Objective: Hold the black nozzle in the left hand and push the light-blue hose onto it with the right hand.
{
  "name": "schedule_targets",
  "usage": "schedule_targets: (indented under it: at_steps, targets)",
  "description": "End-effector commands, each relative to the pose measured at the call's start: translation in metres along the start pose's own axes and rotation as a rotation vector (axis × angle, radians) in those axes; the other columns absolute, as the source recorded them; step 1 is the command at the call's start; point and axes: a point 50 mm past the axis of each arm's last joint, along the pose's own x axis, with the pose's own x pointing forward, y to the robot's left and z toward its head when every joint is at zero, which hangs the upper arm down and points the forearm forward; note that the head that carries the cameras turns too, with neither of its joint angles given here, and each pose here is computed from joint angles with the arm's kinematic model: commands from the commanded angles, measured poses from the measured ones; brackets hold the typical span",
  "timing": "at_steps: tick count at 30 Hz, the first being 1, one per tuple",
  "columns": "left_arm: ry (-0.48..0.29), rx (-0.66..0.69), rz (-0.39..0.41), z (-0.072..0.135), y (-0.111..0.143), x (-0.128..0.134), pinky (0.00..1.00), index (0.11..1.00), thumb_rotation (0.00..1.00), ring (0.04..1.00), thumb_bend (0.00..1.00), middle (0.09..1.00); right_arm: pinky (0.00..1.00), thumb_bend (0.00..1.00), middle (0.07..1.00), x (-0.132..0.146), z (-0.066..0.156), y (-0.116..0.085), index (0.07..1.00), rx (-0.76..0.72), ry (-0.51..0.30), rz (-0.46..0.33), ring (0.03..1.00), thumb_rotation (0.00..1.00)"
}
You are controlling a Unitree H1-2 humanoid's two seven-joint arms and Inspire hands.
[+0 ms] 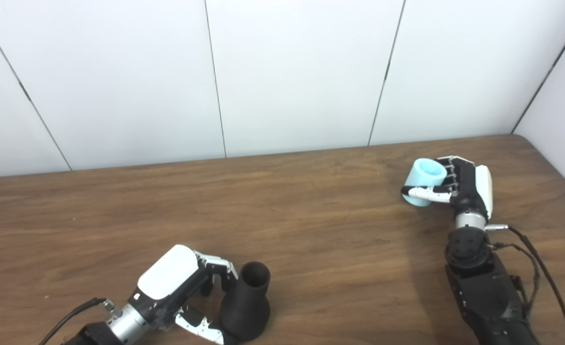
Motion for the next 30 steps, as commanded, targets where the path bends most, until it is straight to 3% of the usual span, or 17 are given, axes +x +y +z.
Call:
schedule_targets:
  at_steps: [1,8,14,22,30]
  targets:
    - [0.000,0.005,-0.106,0.001,-0.014,-0.010,0.54,0.470,0.00,0.525,0.52,0.504,0.32,0.53,0.445,0.008,0.020,-0.011,0.498,0.021,-0.076,-0.057,0.394,0.00]
    - [0.002,0.004,-0.112,0.002,-0.014,-0.011,0.55,0.469,0.00,0.527,0.52,0.505,0.37,0.52,0.480,0.003,0.023,-0.012,0.505,0.047,-0.105,-0.050,0.425,0.00]
    - [0.001,-0.006,-0.107,0.003,-0.015,-0.009,0.55,0.469,0.00,0.524,0.52,0.504,0.36,0.52,0.489,-0.008,0.045,-0.014,0.504,0.073,-0.184,-0.005,0.422,0.00]
    - [-0.006,-0.003,-0.110,0.008,-0.018,-0.004,0.55,0.472,0.00,0.525,0.52,0.502,0.35,0.52,0.488,-0.049,0.100,-0.023,0.519,0.142,-0.376,0.126,0.411,0.00]
    - [-0.012,-0.006,-0.103,0.014,-0.022,0.003,0.55,0.477,0.00,0.524,0.52,0.497,0.34,0.52,0.487,-0.108,0.137,-0.030,0.530,0.287,-0.556,0.266,0.409,0.00]
